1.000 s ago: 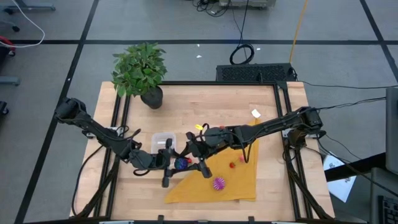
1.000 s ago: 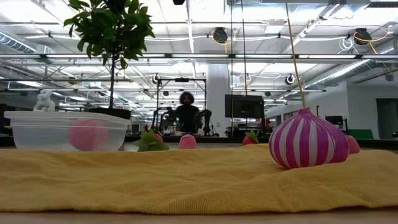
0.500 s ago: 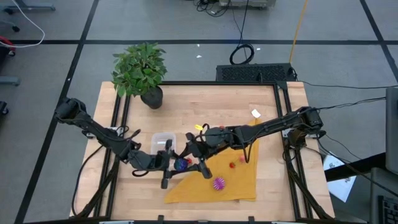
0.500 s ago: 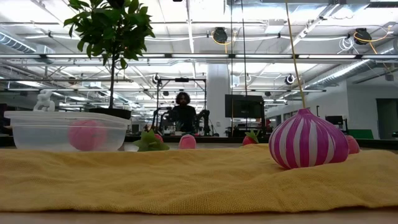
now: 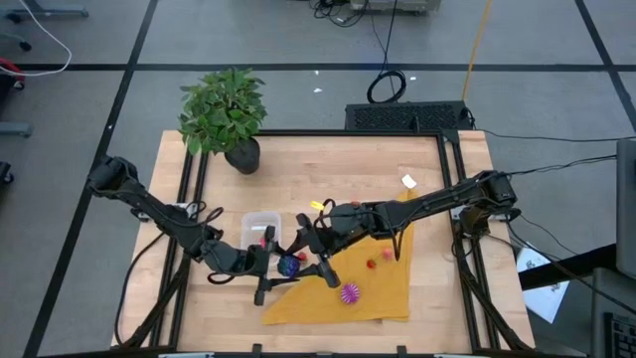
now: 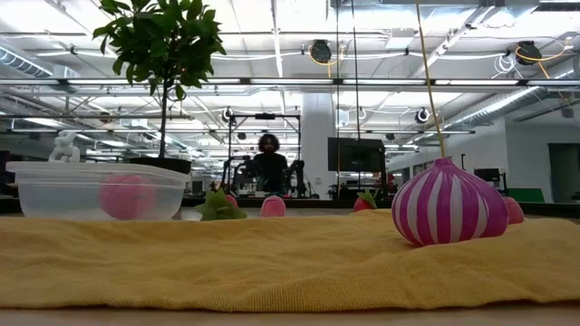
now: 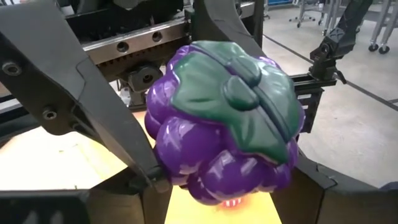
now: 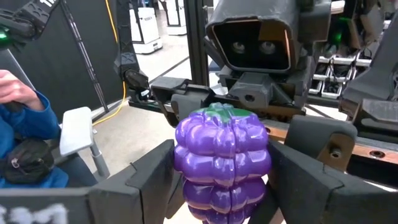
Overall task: Pick and placing Produce into tupperware
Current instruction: Put the purple grapes into the transparent bin
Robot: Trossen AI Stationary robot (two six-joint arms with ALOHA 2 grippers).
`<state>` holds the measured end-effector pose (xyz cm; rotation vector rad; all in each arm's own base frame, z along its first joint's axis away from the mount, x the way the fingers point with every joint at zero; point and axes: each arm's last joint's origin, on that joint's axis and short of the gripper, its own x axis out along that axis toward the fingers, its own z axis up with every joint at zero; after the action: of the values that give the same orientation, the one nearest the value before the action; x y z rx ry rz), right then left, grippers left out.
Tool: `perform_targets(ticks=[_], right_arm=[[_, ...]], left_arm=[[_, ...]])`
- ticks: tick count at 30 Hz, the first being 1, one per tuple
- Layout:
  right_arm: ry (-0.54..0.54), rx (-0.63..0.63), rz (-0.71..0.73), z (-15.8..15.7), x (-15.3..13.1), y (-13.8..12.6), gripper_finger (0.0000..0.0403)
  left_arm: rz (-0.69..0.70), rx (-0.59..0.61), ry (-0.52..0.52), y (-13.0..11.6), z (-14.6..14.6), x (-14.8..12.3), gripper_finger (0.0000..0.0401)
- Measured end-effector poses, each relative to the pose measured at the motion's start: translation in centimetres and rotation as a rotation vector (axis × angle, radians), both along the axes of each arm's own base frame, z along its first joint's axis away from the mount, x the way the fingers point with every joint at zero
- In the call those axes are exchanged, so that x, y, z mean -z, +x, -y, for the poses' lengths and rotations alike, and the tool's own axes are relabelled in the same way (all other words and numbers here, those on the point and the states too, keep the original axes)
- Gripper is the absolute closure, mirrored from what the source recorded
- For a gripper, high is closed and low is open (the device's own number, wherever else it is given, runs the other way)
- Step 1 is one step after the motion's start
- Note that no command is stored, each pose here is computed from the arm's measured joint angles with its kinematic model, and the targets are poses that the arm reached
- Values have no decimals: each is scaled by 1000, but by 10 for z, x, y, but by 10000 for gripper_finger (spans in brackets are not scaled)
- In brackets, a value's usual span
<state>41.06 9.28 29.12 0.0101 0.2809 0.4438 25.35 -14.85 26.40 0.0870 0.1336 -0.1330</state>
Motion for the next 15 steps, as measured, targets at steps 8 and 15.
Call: perform_targets(ticks=[8,15], right_arm=[[-16,-10,28,-2,9,7,180],[-17,-9,31,-2,9,8,180]], left_arm=[[1,5,10,0,0,0,175],[13,11,30,0,1,-1,176]])
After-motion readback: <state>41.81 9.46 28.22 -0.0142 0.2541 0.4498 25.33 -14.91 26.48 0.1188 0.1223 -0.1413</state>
